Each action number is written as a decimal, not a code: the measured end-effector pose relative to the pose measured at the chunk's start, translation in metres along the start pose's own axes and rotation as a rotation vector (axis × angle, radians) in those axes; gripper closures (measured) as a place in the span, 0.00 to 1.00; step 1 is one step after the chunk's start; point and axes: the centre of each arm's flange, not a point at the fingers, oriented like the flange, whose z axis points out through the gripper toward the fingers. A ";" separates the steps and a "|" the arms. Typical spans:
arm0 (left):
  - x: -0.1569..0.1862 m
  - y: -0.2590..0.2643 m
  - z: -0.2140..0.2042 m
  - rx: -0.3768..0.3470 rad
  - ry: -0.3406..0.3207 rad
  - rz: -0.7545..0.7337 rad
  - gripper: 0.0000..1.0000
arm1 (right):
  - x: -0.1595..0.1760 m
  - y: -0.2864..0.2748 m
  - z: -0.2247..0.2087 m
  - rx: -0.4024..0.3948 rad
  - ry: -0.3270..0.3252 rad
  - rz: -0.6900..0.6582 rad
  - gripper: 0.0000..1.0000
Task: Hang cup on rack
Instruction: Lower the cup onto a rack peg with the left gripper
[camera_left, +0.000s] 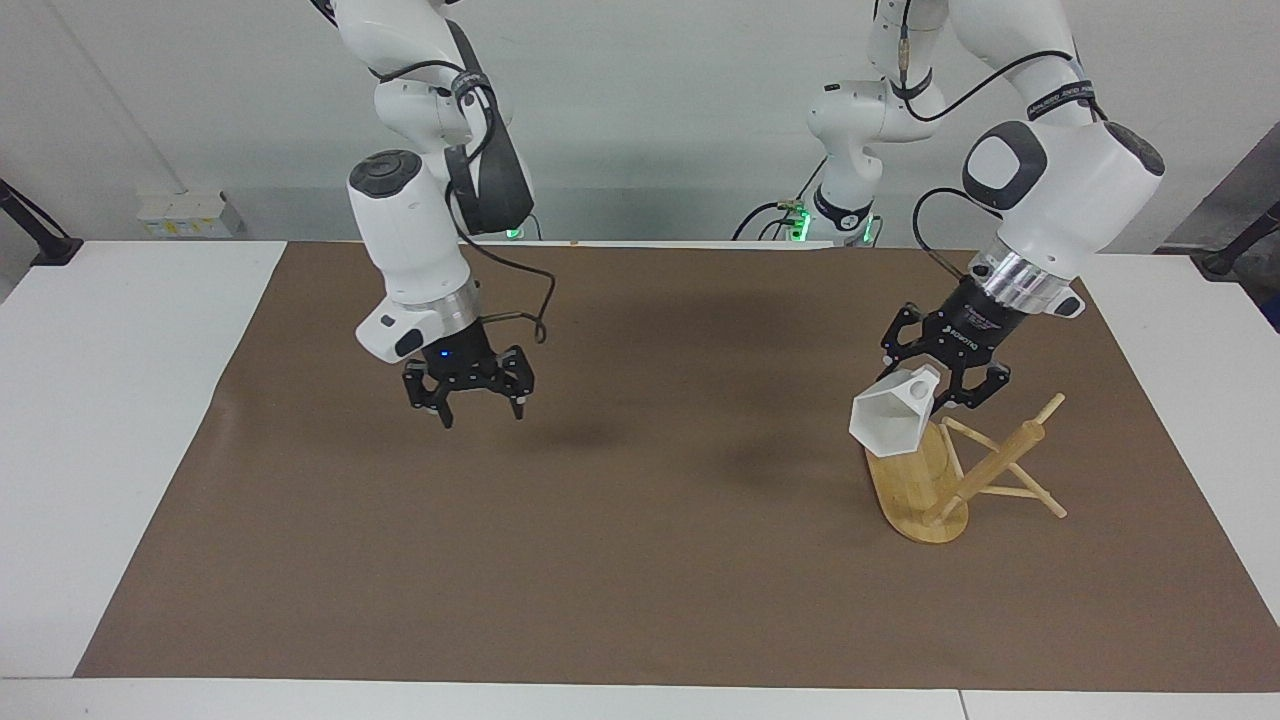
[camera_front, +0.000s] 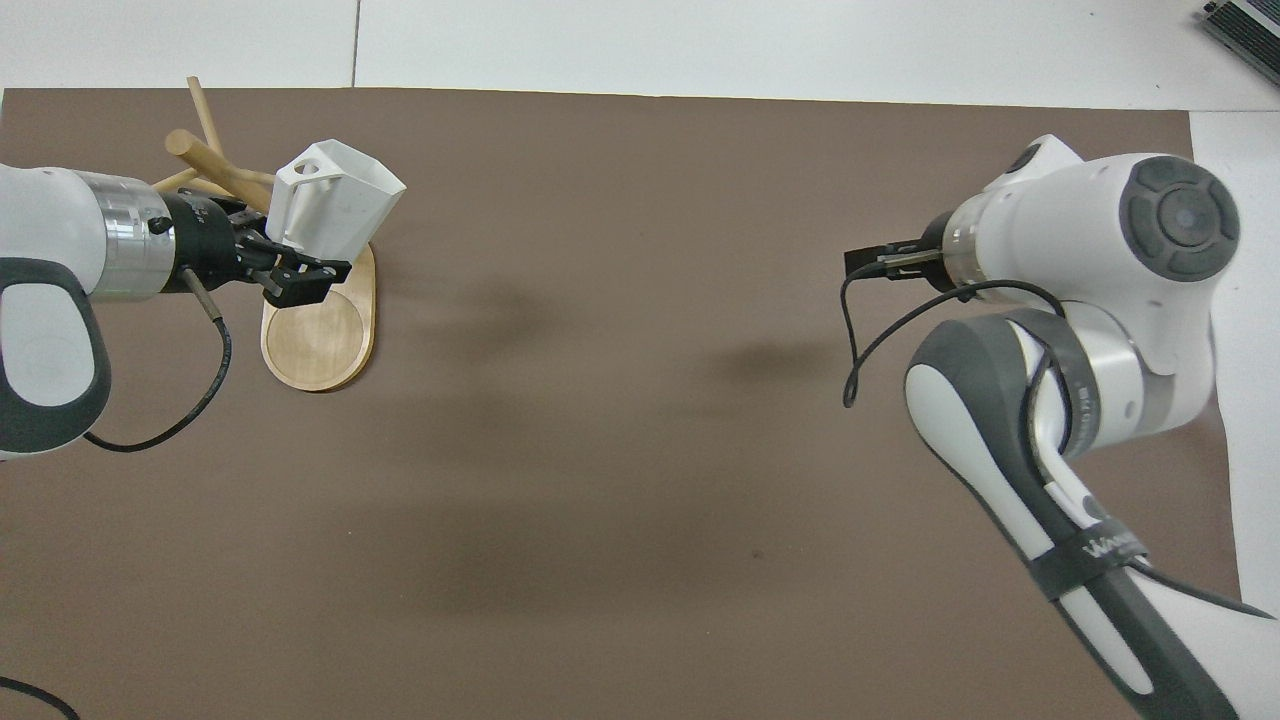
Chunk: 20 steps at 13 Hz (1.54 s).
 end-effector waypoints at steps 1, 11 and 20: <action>0.002 0.001 0.003 -0.006 -0.003 -0.033 0.32 | -0.003 0.028 -0.002 -0.029 -0.029 -0.041 0.00; 0.010 0.014 0.023 -0.058 -0.045 -0.240 0.32 | -0.001 0.075 -0.128 -0.091 -0.270 0.080 0.00; 0.026 0.030 0.025 -0.067 -0.034 -0.285 0.32 | -0.012 0.145 -0.147 -0.095 -0.284 0.220 0.00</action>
